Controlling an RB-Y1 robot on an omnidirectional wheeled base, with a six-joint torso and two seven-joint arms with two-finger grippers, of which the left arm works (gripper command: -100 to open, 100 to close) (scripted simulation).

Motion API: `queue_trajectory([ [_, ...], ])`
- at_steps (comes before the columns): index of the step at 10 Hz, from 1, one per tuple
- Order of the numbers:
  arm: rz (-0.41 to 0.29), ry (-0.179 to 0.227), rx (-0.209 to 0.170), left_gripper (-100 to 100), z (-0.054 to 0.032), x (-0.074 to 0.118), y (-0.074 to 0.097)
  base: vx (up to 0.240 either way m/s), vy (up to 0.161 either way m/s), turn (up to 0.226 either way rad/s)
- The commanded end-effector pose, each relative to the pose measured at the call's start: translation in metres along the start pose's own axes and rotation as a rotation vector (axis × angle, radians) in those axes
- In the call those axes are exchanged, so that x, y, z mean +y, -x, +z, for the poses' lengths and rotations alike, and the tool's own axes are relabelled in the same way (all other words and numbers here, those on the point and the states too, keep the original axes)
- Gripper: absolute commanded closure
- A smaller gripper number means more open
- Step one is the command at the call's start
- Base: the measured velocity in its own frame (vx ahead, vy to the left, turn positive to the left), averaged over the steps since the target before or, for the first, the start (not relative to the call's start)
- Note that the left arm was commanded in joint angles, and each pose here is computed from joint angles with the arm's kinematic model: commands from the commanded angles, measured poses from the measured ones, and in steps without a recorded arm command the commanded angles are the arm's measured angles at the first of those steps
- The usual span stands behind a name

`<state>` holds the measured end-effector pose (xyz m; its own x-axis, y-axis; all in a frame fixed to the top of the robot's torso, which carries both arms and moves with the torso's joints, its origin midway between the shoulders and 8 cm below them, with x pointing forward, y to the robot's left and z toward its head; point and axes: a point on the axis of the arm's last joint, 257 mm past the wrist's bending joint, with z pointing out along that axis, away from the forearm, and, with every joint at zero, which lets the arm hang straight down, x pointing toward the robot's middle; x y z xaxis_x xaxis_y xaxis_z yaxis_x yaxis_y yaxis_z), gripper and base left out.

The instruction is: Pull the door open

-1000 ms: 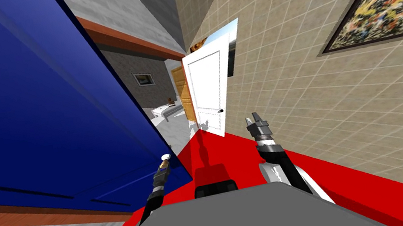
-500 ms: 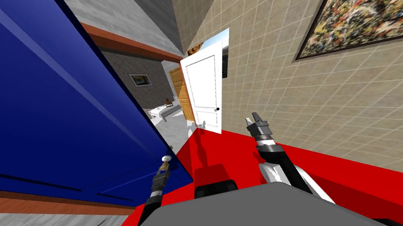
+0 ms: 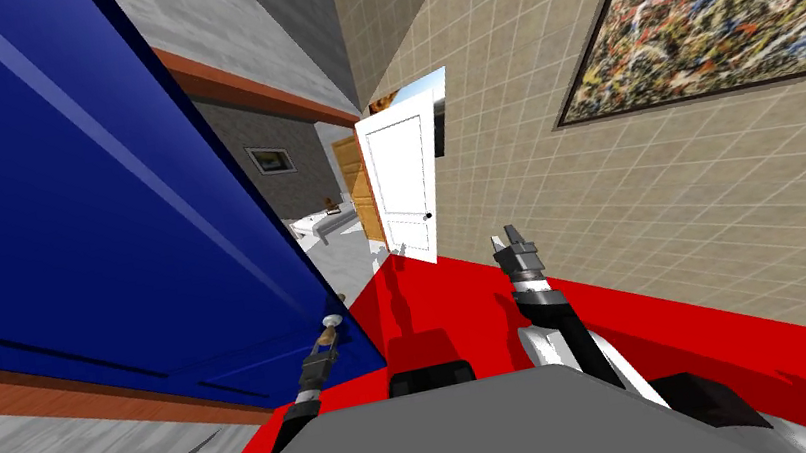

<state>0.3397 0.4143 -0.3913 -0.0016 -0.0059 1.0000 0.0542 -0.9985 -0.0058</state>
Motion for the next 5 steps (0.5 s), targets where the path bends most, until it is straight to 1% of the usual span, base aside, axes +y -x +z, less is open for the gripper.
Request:
queue_trajectory([
  [1,-0.003,0.019,-0.004,100,-0.0095,0.002,0.002,-0.207,0.045,-0.132],
  [3,-0.004,0.04,-0.002,100,-0.018,0.0,0.001,-0.207,0.066,-0.121],
  [5,-0.005,0.057,-0.002,100,-0.025,-0.001,0.001,-0.179,0.04,-0.111],
])
